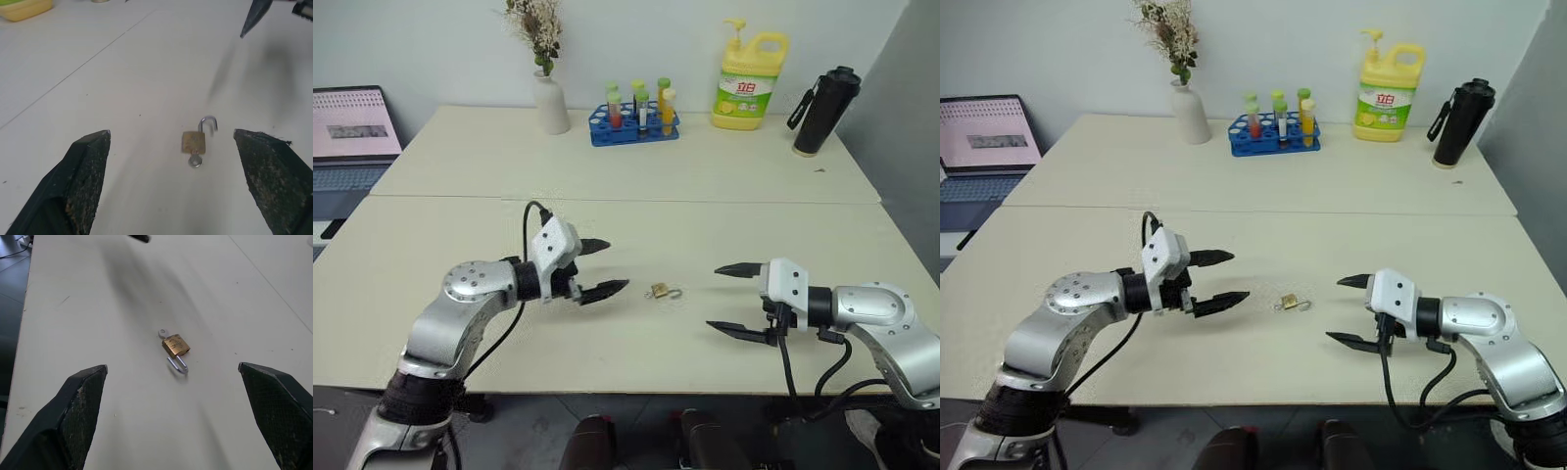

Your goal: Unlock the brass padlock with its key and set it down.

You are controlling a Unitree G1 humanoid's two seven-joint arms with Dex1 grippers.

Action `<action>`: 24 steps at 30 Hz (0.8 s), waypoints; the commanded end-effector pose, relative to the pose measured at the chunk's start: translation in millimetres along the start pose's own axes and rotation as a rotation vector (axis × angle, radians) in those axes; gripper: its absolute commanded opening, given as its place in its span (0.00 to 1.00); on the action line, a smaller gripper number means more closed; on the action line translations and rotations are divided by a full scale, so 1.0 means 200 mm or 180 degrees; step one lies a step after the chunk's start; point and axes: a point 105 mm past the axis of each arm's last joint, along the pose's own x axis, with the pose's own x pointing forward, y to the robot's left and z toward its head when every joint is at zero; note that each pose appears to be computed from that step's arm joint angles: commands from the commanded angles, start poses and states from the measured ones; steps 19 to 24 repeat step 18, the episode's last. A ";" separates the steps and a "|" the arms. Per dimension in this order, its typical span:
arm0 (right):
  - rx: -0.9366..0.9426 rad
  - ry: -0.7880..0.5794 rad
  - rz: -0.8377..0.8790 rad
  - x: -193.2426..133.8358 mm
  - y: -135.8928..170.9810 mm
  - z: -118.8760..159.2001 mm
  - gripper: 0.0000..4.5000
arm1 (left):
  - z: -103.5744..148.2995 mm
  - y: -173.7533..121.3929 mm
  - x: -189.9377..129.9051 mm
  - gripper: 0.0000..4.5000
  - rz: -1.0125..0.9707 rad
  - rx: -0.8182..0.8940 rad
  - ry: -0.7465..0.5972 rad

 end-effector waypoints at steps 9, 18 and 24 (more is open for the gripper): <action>-0.0024 0.0018 0.0006 -0.04 -0.06 -0.01 1.00 | 0.00 -0.05 -0.10 0.94 0.0038 0.0397 0.0054; -0.0073 -0.0050 0.0058 -0.02 -0.06 0.01 1.00 | 0.02 -0.09 -0.09 0.94 -0.0084 0.0224 -0.0045; -0.0073 -0.0050 0.0058 -0.02 -0.06 0.01 1.00 | 0.02 -0.09 -0.09 0.94 -0.0084 0.0224 -0.0045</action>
